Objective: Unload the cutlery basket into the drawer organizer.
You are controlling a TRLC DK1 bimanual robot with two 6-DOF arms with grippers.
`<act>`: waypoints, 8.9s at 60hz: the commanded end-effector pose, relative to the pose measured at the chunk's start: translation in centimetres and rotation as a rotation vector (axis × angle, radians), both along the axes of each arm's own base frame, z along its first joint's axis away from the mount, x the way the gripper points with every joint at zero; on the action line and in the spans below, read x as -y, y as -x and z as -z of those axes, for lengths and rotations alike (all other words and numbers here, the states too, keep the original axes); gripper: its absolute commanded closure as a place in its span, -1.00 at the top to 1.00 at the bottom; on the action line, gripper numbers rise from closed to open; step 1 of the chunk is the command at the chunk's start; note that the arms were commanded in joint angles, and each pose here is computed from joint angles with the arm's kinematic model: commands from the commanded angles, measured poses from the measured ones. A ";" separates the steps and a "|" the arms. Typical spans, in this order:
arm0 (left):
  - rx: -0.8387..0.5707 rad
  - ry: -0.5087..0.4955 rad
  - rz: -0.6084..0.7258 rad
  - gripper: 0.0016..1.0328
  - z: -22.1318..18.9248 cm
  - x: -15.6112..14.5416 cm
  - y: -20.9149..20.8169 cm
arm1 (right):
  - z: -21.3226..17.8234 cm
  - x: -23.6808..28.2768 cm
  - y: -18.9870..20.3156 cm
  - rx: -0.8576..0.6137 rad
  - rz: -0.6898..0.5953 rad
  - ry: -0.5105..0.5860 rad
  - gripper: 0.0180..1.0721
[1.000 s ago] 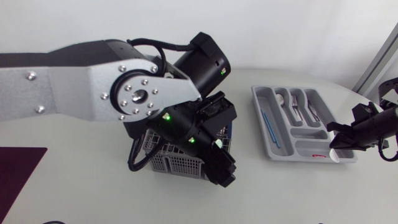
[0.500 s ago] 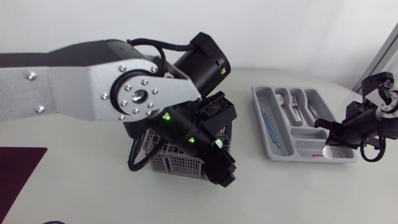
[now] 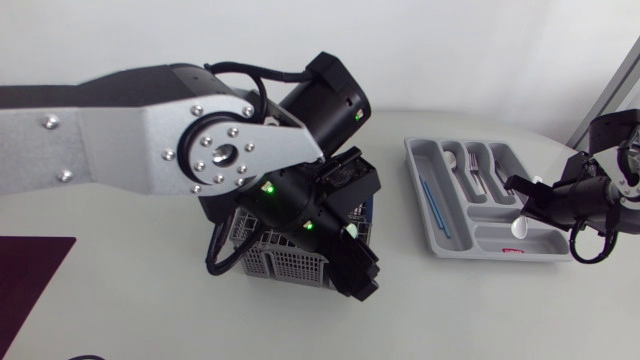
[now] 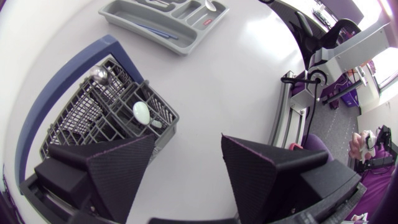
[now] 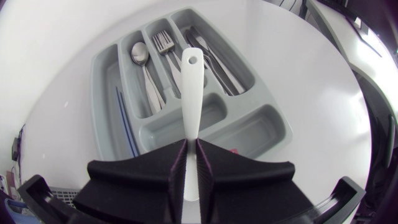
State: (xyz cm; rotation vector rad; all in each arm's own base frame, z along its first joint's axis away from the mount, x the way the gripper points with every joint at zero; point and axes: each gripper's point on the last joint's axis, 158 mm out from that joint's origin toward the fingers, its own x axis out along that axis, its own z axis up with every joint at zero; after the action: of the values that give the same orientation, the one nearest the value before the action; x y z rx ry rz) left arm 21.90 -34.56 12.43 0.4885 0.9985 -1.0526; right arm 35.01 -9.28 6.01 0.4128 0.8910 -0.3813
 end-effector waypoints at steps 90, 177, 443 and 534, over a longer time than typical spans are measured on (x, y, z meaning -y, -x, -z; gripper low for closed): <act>0.019 0.001 -0.008 0.68 1.6 -1.0 -0.8 | 5.7 -0.5 2.0 -0.044 0.689 -0.575 -0.89; 0.051 0.075 -0.119 0.70 -1.6 -3.1 -2.7 | 0.7 -14.3 0.1 -0.027 -0.483 -0.252 0.83; -0.271 0.331 0.322 -0.81 -7.4 1.2 3.6 | -7.5 -33.4 17.8 0.509 -2.036 0.107 -0.65; -0.206 0.177 -0.149 0.61 -2.4 -5.9 -5.3 | -0.1 -10.6 8.1 0.098 -1.695 0.627 -0.89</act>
State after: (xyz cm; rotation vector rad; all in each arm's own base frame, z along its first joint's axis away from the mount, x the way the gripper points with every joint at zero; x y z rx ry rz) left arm 27.45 -28.83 15.82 0.1725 1.0557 -1.0839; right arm 26.31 3.21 6.95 -0.8573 0.6940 0.9217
